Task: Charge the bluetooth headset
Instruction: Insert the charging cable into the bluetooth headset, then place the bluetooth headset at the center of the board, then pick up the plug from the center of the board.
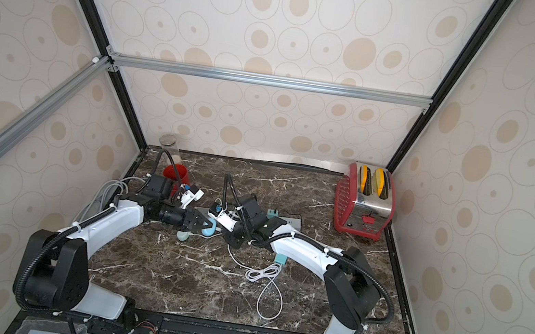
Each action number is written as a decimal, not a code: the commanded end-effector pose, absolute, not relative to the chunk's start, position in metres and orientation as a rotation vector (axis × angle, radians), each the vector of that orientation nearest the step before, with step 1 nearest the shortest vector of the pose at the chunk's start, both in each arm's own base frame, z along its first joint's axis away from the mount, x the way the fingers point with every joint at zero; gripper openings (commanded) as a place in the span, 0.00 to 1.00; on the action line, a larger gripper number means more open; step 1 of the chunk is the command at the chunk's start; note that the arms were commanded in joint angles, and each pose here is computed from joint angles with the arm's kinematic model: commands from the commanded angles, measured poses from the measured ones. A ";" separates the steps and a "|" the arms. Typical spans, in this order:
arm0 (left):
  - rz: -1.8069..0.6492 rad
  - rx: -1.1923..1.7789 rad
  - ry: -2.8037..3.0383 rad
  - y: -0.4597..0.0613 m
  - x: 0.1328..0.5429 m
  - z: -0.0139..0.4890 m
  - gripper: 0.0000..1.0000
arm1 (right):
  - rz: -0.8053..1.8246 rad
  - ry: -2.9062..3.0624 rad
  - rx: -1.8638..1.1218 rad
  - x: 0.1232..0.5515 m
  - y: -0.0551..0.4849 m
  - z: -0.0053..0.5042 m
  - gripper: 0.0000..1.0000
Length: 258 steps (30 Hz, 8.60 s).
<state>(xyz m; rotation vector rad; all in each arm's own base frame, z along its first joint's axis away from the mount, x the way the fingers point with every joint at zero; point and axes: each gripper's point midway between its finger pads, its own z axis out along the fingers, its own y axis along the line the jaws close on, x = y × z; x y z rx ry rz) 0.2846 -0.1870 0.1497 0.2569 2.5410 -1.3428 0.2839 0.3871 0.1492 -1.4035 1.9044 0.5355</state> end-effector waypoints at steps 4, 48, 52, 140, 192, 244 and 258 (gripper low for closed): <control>-1.510 0.417 2.734 -0.223 0.224 0.128 0.00 | 0.833 1.079 -1.201 0.250 0.461 0.380 0.00; -1.508 0.301 2.443 -0.207 0.282 0.208 0.00 | 0.699 1.537 -1.478 0.260 0.364 0.218 0.37; -1.511 0.310 2.436 -0.207 0.279 0.211 0.00 | 0.658 1.567 -1.461 0.271 0.369 0.210 0.36; -1.083 -0.228 2.574 -0.169 0.271 0.074 0.07 | 0.291 2.450 -0.130 0.303 0.181 0.141 0.63; -0.761 -0.001 1.952 -0.138 0.291 0.195 0.73 | 0.437 2.547 -0.257 0.306 0.208 0.104 0.30; -0.981 0.120 1.499 -0.283 0.317 0.250 0.55 | 1.232 2.045 0.385 0.348 0.310 0.236 0.20; -0.902 0.181 1.458 -0.285 0.320 0.257 0.45 | 1.372 2.040 0.460 0.342 0.322 0.238 0.18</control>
